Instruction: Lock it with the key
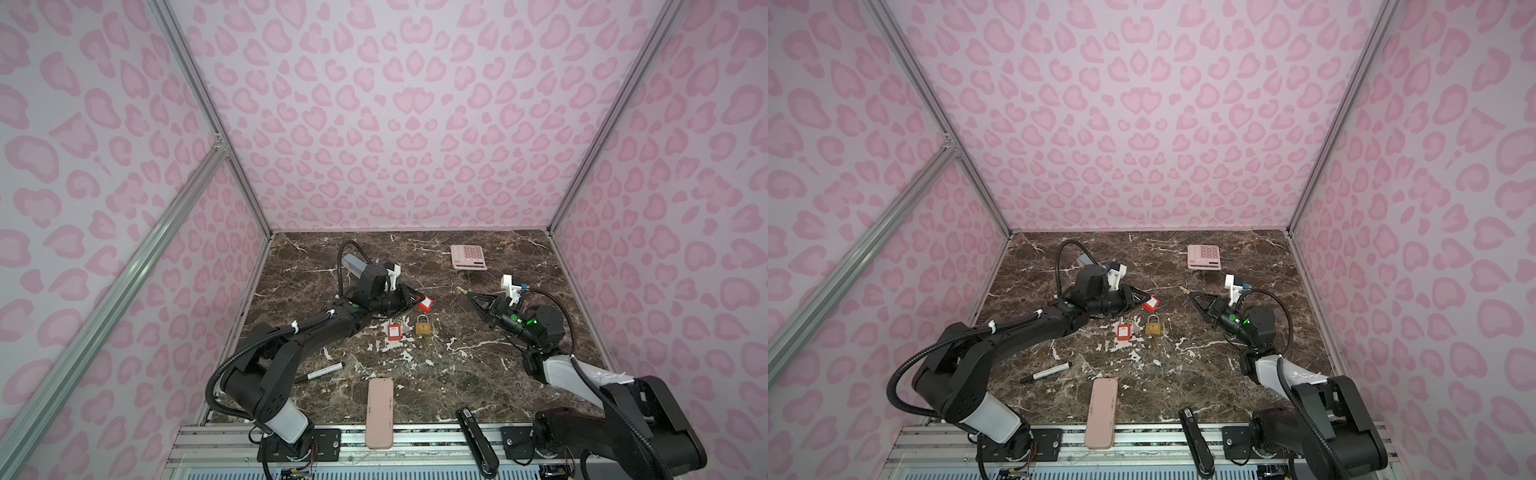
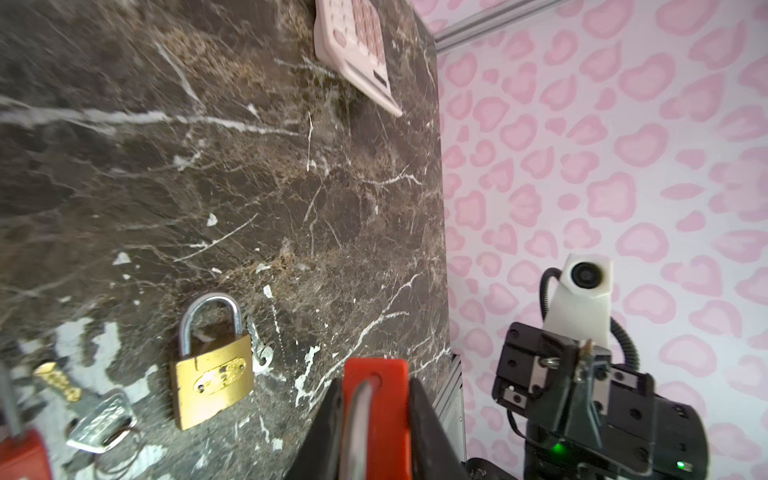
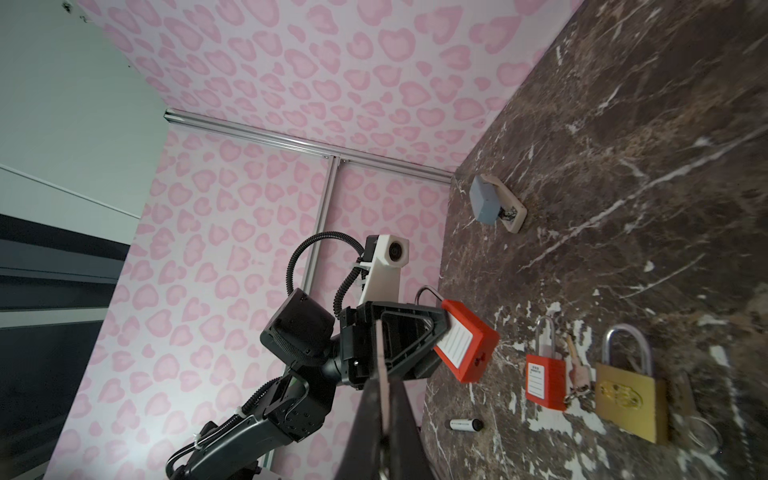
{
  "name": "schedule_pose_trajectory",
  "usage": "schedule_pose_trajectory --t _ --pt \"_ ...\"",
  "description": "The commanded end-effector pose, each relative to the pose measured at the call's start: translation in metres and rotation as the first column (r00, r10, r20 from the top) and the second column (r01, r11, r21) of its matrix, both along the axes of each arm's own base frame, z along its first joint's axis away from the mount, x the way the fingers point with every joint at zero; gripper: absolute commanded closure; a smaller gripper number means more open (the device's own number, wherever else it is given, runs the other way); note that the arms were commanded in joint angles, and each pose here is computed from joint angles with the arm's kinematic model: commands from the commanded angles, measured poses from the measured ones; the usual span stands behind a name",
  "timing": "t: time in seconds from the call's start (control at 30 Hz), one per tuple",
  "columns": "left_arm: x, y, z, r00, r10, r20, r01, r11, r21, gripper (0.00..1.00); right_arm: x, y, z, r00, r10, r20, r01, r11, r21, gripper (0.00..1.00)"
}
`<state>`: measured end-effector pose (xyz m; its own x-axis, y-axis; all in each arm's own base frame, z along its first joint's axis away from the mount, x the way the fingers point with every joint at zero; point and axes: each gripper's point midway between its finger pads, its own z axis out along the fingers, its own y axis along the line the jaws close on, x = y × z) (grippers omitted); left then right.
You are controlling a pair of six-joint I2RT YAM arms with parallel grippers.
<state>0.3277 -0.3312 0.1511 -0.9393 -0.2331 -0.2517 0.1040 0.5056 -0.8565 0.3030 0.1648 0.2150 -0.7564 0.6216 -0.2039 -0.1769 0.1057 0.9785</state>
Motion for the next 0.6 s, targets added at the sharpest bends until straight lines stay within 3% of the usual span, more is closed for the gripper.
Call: schedule_pose_trajectory --t 0.0,0.23,0.57 --pt "-0.005 -0.025 -0.005 0.996 -0.093 -0.006 0.093 0.995 -0.027 0.97 -0.004 -0.014 -0.039 0.993 -0.054 -0.107 0.035 0.984 -0.176 1.0" --pt "-0.005 -0.06 -0.028 0.987 -0.155 -0.051 0.154 0.988 -0.019 0.97 -0.019 -0.056 -0.042 0.971 -0.208 -0.116 0.173 0.951 -0.257 1.0" --pt "-0.005 -0.081 -0.059 0.974 -0.193 -0.121 0.193 0.981 -0.012 0.95 -0.035 -0.078 -0.046 0.953 -0.279 -0.116 0.236 0.927 -0.29 1.0"
